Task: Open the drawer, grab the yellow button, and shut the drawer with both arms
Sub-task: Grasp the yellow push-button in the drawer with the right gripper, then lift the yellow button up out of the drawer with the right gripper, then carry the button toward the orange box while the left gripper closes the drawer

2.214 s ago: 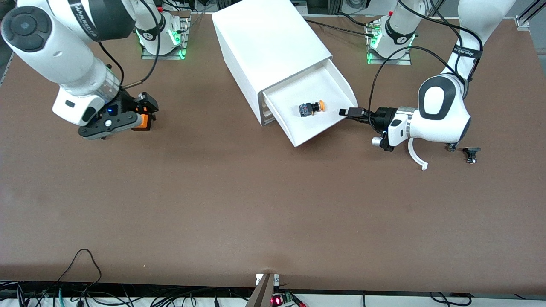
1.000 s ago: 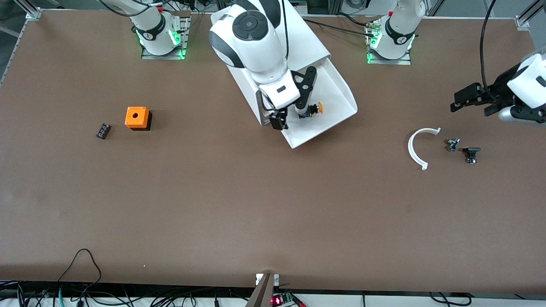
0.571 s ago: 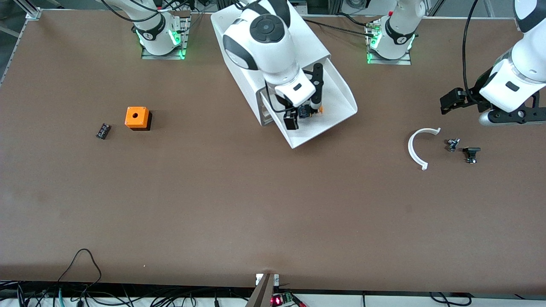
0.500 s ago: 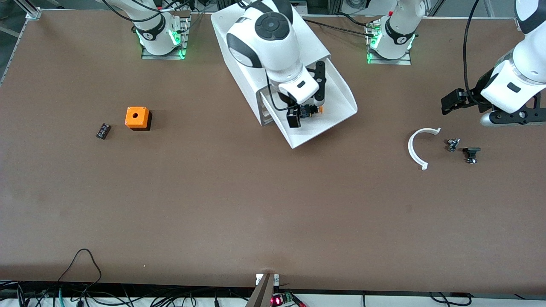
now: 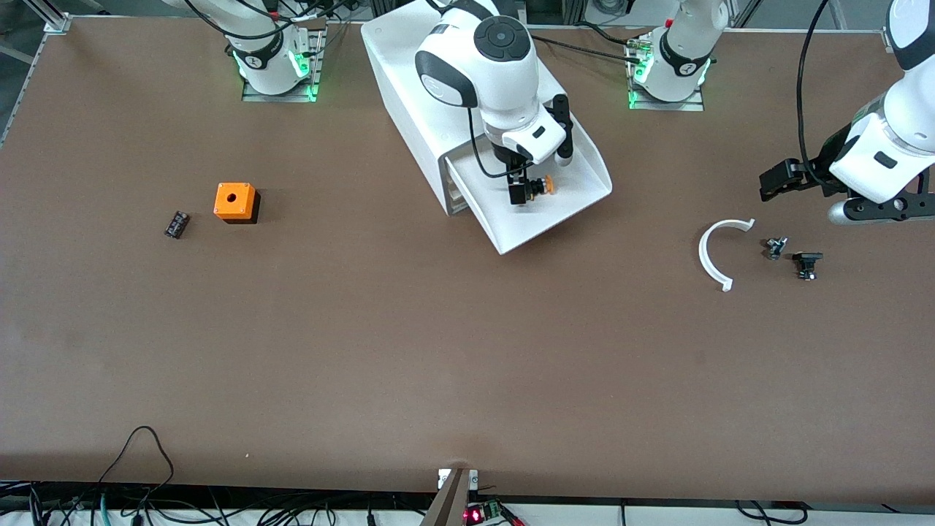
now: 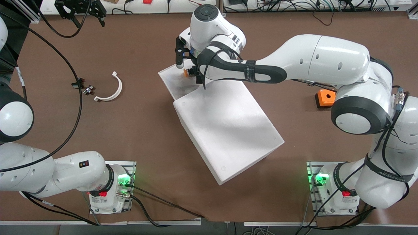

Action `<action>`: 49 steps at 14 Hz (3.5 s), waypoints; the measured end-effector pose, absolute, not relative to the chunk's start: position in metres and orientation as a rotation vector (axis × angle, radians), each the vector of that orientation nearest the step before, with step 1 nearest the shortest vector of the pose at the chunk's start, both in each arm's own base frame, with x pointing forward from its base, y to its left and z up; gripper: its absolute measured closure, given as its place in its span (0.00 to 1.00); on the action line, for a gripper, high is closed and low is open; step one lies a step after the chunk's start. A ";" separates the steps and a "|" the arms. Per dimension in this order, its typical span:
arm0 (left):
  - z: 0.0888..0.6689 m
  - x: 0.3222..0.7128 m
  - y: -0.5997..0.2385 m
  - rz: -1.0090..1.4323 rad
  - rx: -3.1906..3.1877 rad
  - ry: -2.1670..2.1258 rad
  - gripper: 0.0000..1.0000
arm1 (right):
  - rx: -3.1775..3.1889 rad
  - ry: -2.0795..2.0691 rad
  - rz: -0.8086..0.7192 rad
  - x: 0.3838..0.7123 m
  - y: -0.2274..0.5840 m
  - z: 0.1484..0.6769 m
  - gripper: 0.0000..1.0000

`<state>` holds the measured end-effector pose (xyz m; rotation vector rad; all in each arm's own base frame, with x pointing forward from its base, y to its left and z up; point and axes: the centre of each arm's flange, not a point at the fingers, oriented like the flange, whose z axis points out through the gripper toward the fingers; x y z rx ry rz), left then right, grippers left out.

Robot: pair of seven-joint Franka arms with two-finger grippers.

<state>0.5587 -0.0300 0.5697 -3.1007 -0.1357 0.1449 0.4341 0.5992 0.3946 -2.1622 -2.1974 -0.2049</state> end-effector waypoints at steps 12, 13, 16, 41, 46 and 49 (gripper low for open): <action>0.570 0.559 -0.029 0.148 -3.100 -0.137 0.00 | -2.139 -2.310 -0.216 0.421 0.612 0.383 0.34; 0.569 0.559 -0.029 0.148 -3.100 -0.138 0.00 | -2.138 -2.311 -0.224 0.421 0.612 0.384 0.44; 0.571 0.559 -0.029 0.144 -3.102 -0.138 0.00 | -2.139 -2.331 -0.251 0.423 0.614 0.390 0.58; 0.343 0.516 -0.238 0.170 -3.184 -0.643 0.00 | -3.148 -0.509 0.203 0.649 0.086 0.330 0.58; 0.353 0.435 -0.308 0.284 -3.224 -0.520 0.00 | -3.130 -0.564 0.150 0.617 0.009 0.254 0.58; 0.357 0.378 -0.351 0.271 -3.219 -0.324 0.00 | -3.108 -0.710 0.034 0.593 -0.026 0.217 0.58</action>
